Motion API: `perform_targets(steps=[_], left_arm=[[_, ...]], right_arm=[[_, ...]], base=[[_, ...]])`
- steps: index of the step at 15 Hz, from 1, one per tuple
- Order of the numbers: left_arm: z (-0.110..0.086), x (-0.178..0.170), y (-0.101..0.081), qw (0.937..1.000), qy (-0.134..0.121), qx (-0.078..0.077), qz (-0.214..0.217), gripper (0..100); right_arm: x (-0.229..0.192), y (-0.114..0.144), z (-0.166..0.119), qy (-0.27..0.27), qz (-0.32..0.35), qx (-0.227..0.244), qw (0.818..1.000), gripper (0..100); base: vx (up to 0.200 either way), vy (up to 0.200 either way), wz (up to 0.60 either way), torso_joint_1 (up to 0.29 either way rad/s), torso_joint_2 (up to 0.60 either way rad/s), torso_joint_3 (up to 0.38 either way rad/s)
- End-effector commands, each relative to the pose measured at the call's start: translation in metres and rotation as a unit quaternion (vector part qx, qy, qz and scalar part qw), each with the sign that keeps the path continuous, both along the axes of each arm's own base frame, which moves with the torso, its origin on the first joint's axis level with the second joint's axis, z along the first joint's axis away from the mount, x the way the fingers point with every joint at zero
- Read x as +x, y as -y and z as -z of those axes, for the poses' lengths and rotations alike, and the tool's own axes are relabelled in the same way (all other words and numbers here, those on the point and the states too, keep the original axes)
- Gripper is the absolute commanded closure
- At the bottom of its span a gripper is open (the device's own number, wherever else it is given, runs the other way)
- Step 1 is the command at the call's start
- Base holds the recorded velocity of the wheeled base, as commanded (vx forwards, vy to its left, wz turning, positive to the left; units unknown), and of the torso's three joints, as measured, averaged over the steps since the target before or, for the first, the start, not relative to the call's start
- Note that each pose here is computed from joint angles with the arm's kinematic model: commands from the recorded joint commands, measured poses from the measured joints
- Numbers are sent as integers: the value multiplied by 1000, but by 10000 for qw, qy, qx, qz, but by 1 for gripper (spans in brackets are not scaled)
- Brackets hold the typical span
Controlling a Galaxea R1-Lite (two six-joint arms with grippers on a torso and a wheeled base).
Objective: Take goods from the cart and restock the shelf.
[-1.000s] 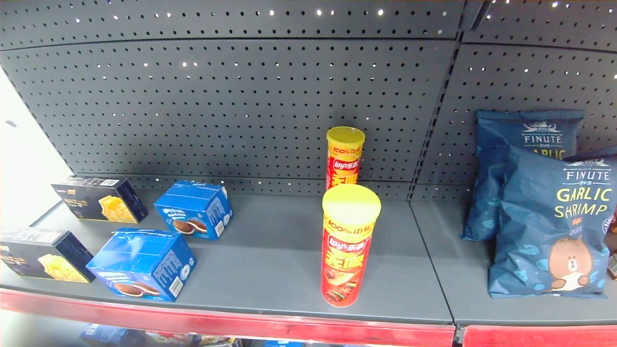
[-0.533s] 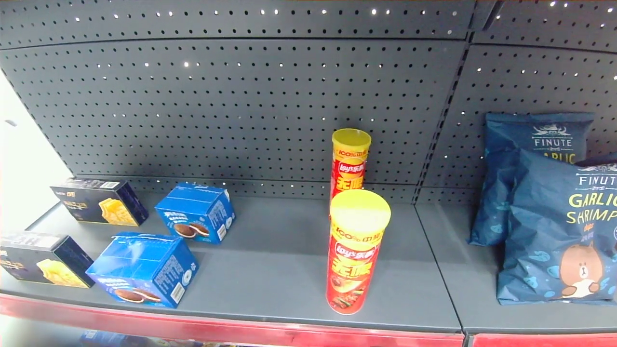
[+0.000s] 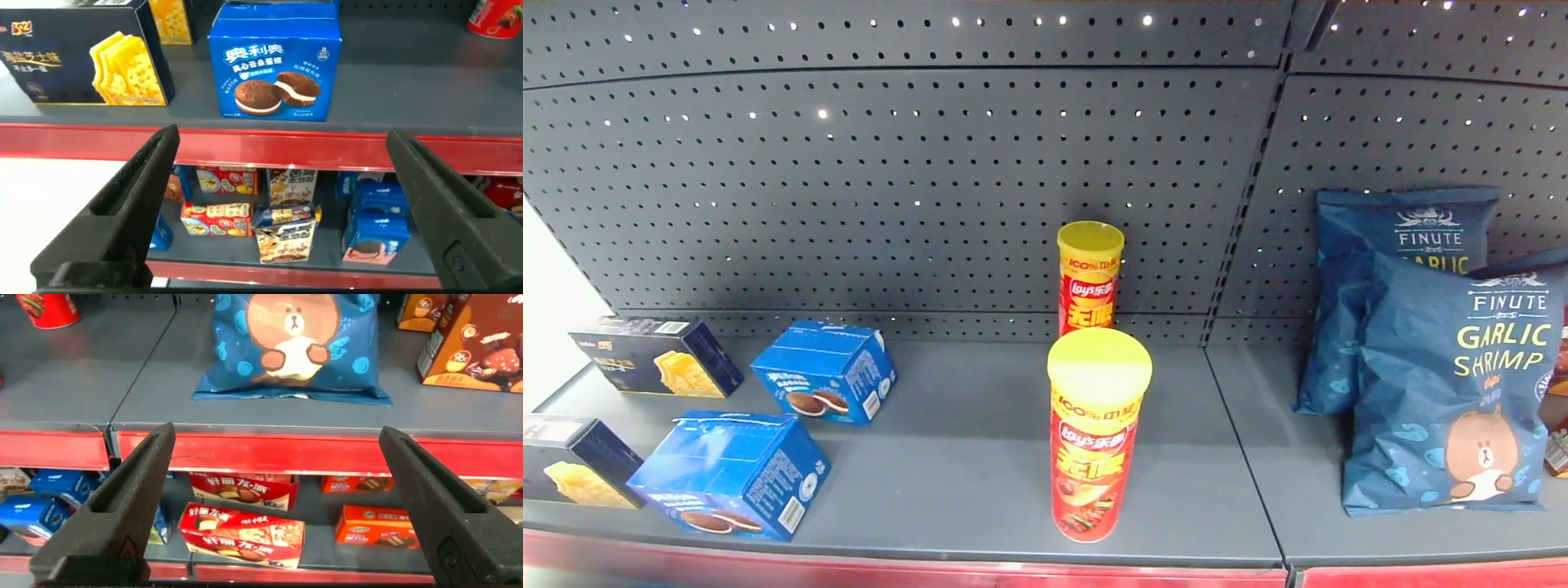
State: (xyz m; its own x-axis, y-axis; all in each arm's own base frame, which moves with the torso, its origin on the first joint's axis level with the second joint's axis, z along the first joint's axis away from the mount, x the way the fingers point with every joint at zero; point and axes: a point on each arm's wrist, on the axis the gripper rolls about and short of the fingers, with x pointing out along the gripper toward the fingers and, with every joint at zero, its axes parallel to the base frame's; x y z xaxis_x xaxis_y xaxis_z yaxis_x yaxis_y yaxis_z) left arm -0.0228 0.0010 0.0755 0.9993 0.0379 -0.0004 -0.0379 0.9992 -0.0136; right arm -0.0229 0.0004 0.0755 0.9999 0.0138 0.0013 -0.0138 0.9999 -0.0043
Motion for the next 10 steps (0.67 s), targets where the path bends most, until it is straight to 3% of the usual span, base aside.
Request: perform_targets(steps=[1, 3, 10], left_arm=[[0, 0, 0, 10000, 2, -1, -2, 0], [0, 0, 0, 10000, 2, -1, -2, 0], [0, 0, 0, 10000, 2, -9, -10, 0]], right_arm=[[0, 0, 0, -6, 0, -2, 10000, 0], [0, 0, 0, -6, 0, -2, 10000, 0], [0, 0, 0, -6, 0, 6, 10000, 0]], base=[[0, 0, 0, 0, 0, 0], [0, 200, 0, 2, 2, 0], [0, 0, 0, 0, 0, 0]])
